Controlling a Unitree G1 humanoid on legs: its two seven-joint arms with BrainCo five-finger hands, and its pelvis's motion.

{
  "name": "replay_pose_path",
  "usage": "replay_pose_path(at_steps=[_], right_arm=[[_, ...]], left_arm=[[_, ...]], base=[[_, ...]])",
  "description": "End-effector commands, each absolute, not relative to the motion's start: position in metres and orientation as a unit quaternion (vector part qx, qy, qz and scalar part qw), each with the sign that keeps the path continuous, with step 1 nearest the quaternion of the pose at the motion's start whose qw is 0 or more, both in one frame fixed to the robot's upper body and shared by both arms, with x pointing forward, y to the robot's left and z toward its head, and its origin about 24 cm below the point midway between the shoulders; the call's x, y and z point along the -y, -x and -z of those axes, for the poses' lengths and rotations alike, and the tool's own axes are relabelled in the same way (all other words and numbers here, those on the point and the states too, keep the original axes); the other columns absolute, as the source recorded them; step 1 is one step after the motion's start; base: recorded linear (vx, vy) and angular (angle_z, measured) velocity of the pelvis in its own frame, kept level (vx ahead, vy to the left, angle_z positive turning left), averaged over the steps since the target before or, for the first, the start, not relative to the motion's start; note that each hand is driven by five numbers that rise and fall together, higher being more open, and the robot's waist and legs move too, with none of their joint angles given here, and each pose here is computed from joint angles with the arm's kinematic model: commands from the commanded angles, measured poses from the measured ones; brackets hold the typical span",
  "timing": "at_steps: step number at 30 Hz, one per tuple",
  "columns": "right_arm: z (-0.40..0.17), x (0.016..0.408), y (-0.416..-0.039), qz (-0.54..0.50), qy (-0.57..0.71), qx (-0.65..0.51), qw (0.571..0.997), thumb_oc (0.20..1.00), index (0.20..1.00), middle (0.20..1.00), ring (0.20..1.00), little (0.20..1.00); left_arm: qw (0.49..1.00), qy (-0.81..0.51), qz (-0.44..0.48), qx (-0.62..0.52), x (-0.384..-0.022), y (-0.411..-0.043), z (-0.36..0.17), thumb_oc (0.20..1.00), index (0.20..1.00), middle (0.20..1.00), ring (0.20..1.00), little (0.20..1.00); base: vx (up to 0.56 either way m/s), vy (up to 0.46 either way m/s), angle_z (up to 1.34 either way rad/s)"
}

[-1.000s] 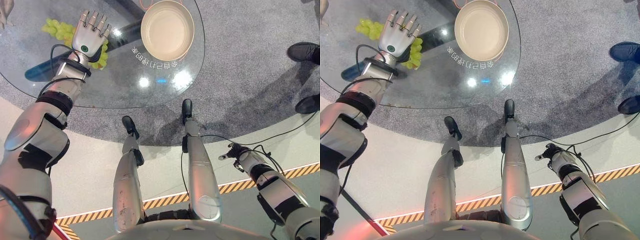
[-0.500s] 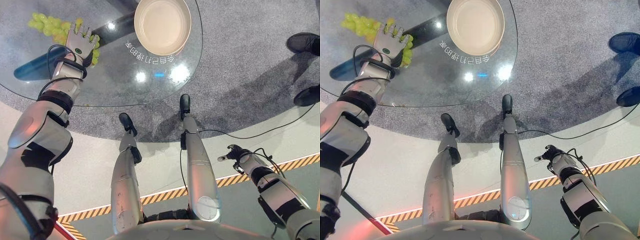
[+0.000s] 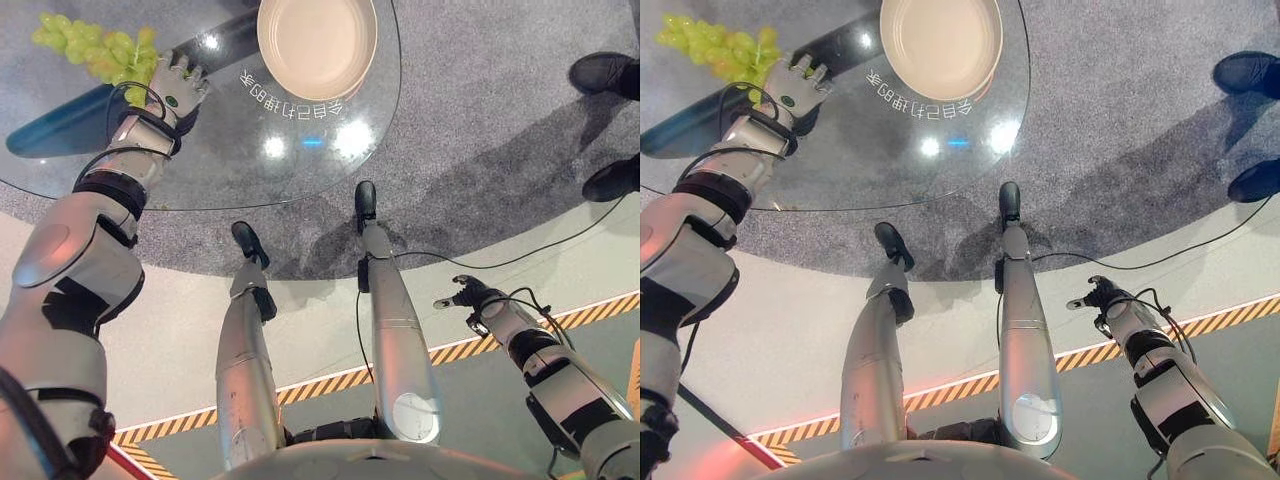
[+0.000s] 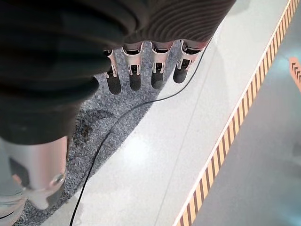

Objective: Pick up fruits into the plate

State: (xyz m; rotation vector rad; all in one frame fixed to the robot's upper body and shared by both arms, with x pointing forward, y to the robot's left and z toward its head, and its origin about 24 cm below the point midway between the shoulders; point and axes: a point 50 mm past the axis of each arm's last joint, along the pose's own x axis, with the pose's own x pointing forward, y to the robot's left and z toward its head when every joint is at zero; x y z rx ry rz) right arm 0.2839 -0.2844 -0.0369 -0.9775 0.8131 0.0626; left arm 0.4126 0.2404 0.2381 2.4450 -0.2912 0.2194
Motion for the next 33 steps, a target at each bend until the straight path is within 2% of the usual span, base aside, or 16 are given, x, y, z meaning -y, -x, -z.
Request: replay_pose_path(at_steps=[1, 8, 16, 20, 27, 33], right_arm=[[0.056, 0.303, -0.249, -0.024, 0.447, -0.429, 0.785, 1.000, 1.000, 1.000, 1.000, 1.000], [0.060, 0.305, -0.243, -0.020, 0.437, -0.426, 0.792, 1.000, 1.000, 1.000, 1.000, 1.000], [0.064, 0.303, -0.238, -0.022, 0.427, -0.422, 0.799, 1.000, 1.000, 1.000, 1.000, 1.000], [0.064, 0.302, -0.239, -0.019, 0.421, -0.419, 0.804, 1.000, 1.000, 1.000, 1.000, 1.000], [0.069, 0.297, -0.234, -0.023, 0.412, -0.425, 0.806, 1.000, 1.000, 1.000, 1.000, 1.000], [0.069, 0.294, -0.236, -0.021, 0.414, -0.425, 0.805, 1.000, 1.000, 1.000, 1.000, 1.000]], left_arm=[[0.320, -0.930, -0.132, 0.122, -0.260, -0.405, -0.268, 1.000, 1.000, 1.000, 1.000, 1.000], [0.411, -0.886, -0.192, 0.094, -0.277, -0.401, -0.265, 1.000, 1.000, 1.000, 1.000, 1.000], [0.429, -0.865, -0.248, 0.078, -0.296, -0.394, -0.268, 1.000, 1.000, 1.000, 1.000, 1.000], [0.462, -0.841, -0.274, 0.063, -0.303, -0.391, -0.267, 1.000, 1.000, 1.000, 1.000, 1.000], [0.457, -0.843, -0.279, 0.050, -0.306, -0.390, -0.272, 1.000, 1.000, 1.000, 1.000, 1.000], [0.472, -0.836, -0.280, 0.024, -0.313, -0.389, -0.264, 1.000, 1.000, 1.000, 1.000, 1.000]], base=[[0.00, 0.000, 0.00], [-0.02, -0.010, 0.00], [0.00, -0.021, -0.01], [0.00, -0.005, 0.01], [-0.01, -0.040, 0.06], [0.01, 0.000, 0.03]])
